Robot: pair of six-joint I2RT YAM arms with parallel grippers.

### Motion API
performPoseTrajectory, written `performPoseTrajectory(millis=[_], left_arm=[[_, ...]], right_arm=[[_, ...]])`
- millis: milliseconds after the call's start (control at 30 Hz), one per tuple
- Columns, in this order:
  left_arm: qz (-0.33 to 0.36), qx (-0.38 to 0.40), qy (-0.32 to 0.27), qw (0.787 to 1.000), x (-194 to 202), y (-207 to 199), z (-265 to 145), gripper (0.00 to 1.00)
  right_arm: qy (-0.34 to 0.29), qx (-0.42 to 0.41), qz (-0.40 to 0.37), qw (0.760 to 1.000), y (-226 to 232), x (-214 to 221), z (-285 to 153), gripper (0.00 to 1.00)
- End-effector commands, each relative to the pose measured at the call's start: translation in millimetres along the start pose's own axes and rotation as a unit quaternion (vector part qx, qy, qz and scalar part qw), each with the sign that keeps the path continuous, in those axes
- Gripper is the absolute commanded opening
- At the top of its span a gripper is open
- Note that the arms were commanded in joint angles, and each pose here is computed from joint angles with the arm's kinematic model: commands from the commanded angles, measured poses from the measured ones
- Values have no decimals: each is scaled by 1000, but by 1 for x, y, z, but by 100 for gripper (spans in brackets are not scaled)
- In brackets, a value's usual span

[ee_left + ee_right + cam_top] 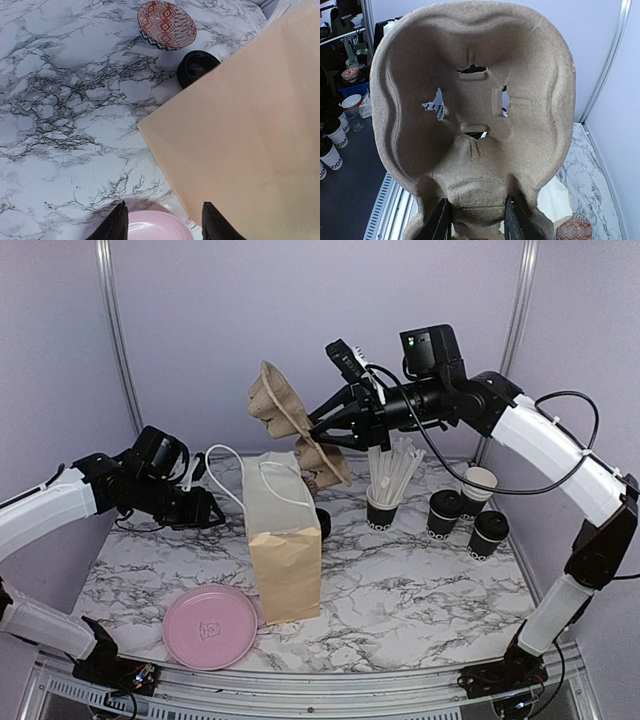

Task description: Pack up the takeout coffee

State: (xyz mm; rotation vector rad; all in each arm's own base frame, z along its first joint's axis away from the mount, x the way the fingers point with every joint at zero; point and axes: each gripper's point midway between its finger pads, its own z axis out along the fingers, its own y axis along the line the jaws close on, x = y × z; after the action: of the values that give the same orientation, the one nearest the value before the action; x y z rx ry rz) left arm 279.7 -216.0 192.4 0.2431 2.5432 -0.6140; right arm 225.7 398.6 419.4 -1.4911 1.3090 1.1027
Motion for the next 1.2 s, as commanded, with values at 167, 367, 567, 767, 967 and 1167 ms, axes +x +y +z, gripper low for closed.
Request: performPoseTrajectory(millis=[167,367,567,767,967,1167], left_arm=[[51,36,-5,998,59,-24,-24,2],[120,108,-17,987,94,-63,-15,0],[182,162,-41,969,104,-110,-3,0],[250,204,-50,945,97,-173,23,0],[311,243,-21,919,105,-231,53,3],[343,268,23,900,130,-242,43,7]], right_arm=[[-16,47,-28,998,-8,-31,-24,31],[-32,63,-15,997,-27,-37,-36,31],[-35,85,-18,996,-36,-41,-48,31],[-36,108,-12,993,-45,-40,-61,31],[-29,124,-15,992,-47,-37,-67,31],[-18,127,-13,992,-46,-30,-69,31]])
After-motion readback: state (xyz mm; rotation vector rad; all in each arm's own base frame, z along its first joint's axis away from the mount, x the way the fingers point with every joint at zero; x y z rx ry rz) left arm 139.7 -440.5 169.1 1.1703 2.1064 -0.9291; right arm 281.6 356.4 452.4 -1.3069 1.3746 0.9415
